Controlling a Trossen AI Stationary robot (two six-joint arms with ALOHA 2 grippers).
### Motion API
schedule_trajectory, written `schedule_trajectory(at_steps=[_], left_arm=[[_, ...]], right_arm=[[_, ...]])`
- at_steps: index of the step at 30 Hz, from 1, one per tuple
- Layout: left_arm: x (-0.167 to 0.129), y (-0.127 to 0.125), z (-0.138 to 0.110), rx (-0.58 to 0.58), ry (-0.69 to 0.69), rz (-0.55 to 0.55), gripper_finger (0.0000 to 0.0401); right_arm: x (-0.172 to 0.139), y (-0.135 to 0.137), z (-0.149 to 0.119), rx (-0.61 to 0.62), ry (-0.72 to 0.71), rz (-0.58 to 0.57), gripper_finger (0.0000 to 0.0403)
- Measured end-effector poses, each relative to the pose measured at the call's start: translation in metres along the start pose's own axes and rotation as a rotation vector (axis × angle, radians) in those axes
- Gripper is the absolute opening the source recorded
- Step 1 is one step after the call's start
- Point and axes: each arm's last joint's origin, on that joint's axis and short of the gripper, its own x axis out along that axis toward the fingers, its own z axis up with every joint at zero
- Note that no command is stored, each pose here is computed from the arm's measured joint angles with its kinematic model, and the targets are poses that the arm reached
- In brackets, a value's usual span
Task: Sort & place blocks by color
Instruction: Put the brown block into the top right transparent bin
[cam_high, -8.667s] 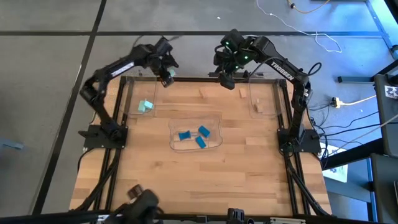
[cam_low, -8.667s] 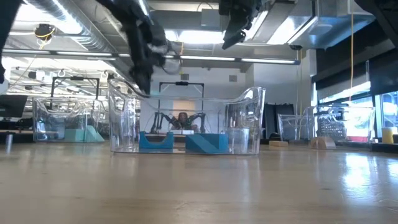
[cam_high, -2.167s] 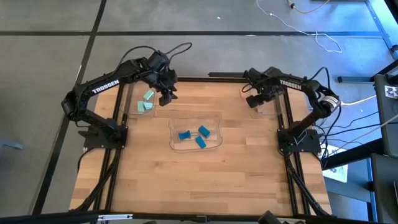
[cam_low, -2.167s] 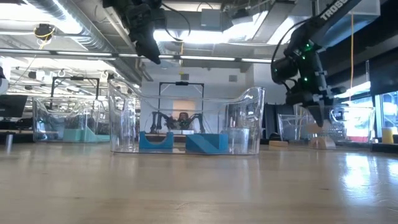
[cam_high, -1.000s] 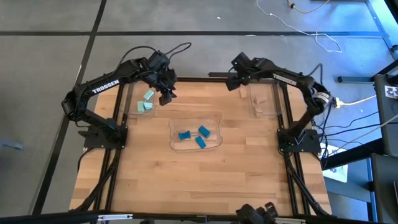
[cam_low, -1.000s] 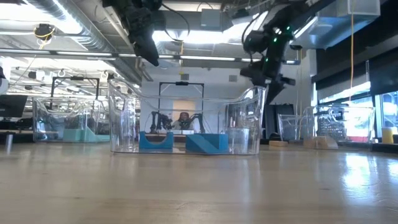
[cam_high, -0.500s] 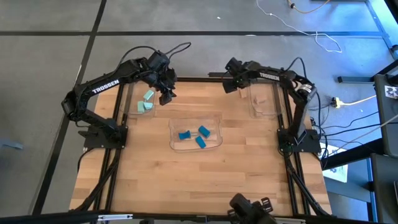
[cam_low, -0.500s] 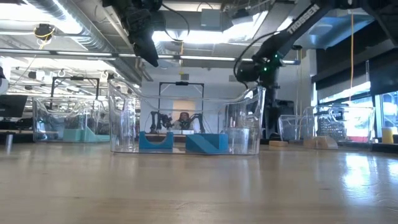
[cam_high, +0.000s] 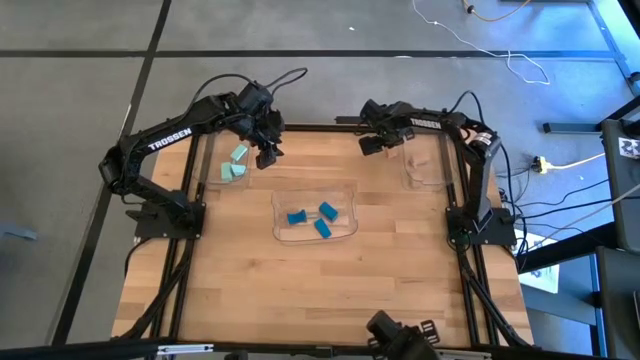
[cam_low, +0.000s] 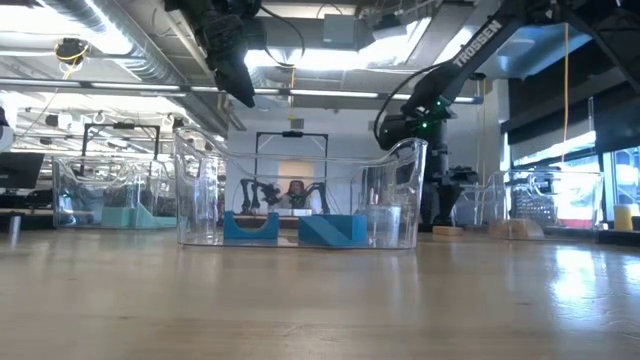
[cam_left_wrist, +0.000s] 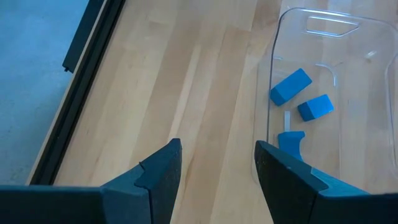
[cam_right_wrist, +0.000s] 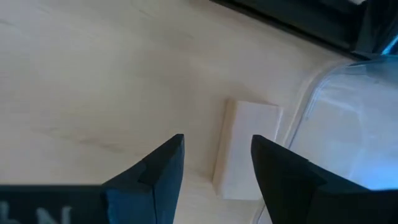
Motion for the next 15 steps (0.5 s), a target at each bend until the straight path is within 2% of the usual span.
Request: schedule_trajectory(at_steps=[4,15], left_arm=[[0.0,0.0,0.0,0.0,0.0,0.0,0.0194],[0.0,0.0,0.0,0.001,0.0,0.0,0.0194]], right_arm=[[0.0044,-0.0003,0.0004,-0.004,-0.012,-0.054,0.0188],[0.0048,0.0,0.0002,-0.009,0.003,-0.031,0.0188]])
